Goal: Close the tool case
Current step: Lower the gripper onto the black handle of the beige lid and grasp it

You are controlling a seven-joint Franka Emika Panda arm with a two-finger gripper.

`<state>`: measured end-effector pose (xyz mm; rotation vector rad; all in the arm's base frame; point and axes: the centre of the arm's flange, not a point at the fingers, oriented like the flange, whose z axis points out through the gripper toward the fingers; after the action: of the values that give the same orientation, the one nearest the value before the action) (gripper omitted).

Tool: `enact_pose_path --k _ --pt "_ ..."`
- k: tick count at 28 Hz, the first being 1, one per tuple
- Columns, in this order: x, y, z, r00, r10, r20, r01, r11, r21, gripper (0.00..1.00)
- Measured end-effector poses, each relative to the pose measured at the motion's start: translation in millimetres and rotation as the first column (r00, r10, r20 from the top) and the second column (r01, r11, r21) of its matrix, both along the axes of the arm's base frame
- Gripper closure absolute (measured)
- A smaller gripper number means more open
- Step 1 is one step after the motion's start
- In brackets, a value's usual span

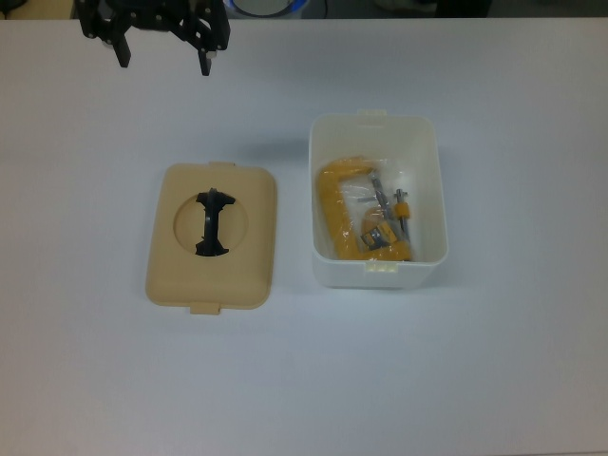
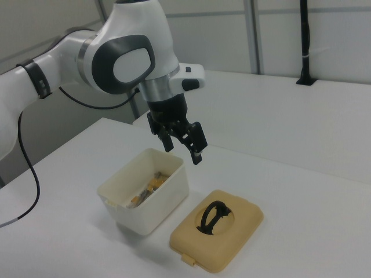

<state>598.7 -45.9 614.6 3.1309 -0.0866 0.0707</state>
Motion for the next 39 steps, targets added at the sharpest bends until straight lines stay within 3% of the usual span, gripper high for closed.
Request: enact_pose_path --k 9,21,30,39 --pt "15.7 0.2 -38.2 0.999 0.009 -0.043 -0.01 0.999 -0.032 0.0" --pt "30.3 9.3 -92.9 0.994 0.018 -0.104 -0.022 0.999 -0.03 0.0" --pt "51.3 28.9 -165.4 0.996 0.006 -0.084 -0.009 0.999 -0.031 0.0" --pt "63.7 34.8 -193.2 0.998 -0.004 -0.067 0.002 0.999 -0.032 0.0"
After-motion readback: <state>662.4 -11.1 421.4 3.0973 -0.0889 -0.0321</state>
